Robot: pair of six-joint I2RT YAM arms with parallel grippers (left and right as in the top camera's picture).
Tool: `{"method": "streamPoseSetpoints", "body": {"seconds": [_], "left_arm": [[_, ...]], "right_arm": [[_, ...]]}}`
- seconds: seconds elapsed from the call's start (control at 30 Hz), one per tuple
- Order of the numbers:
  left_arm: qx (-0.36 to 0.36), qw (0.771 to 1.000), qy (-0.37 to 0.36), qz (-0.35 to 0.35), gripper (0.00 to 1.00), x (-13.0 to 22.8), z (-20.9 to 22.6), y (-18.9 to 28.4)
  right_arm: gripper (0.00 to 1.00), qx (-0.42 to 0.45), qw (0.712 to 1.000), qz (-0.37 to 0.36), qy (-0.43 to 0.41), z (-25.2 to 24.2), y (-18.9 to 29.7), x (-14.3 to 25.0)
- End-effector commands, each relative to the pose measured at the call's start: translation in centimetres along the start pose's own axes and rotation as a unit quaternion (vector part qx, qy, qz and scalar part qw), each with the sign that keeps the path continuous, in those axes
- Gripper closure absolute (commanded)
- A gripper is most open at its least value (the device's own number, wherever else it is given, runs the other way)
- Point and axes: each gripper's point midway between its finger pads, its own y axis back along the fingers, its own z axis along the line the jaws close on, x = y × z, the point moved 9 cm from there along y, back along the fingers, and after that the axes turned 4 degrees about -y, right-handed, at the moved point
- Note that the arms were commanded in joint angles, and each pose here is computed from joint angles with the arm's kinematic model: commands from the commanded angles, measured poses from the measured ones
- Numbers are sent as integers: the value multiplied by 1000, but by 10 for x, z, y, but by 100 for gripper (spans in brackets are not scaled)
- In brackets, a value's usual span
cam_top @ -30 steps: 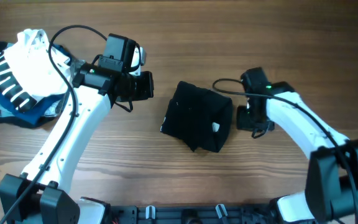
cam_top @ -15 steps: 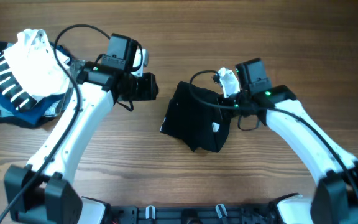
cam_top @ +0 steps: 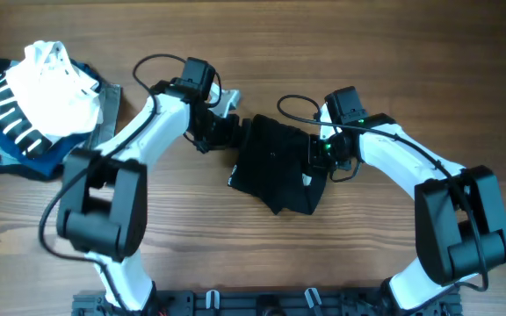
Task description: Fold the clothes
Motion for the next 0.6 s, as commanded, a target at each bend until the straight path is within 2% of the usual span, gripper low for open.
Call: {"method": "streamPoseSetpoints", "body": {"seconds": [0.0,0.13,0.17,0.3,0.33,0.47,0.53,0.57], "left_arm": [[118,992,-32,16,6,-3,-6,-21],[158,987,-21,29,5,-3,0,-37],[188,981,-33,35,9,-1,-1,-42],[195,979,-28,55,19,4,0,-58],[196,978,-30,59,23,5,-1,-63],[198,977,-52,58,55,4,-9,-73],[199,976,-60,59,65,4,-13,-75],[199,976,-62,61,76,5,-15,-76]], "right_arm": [[94,56,998,23,-19,-19,-21,8],[94,56,998,23,-19,-19,-21,8],[94,56,998,22,-18,-19,-21,8],[94,55,998,20,-17,-18,-21,7],[94,53,998,21,-17,-18,-21,7],[94,50,998,19,-16,-18,-21,7],[94,50,998,19,-16,-18,-21,6],[95,50,998,19,-17,-18,-21,6]]}}
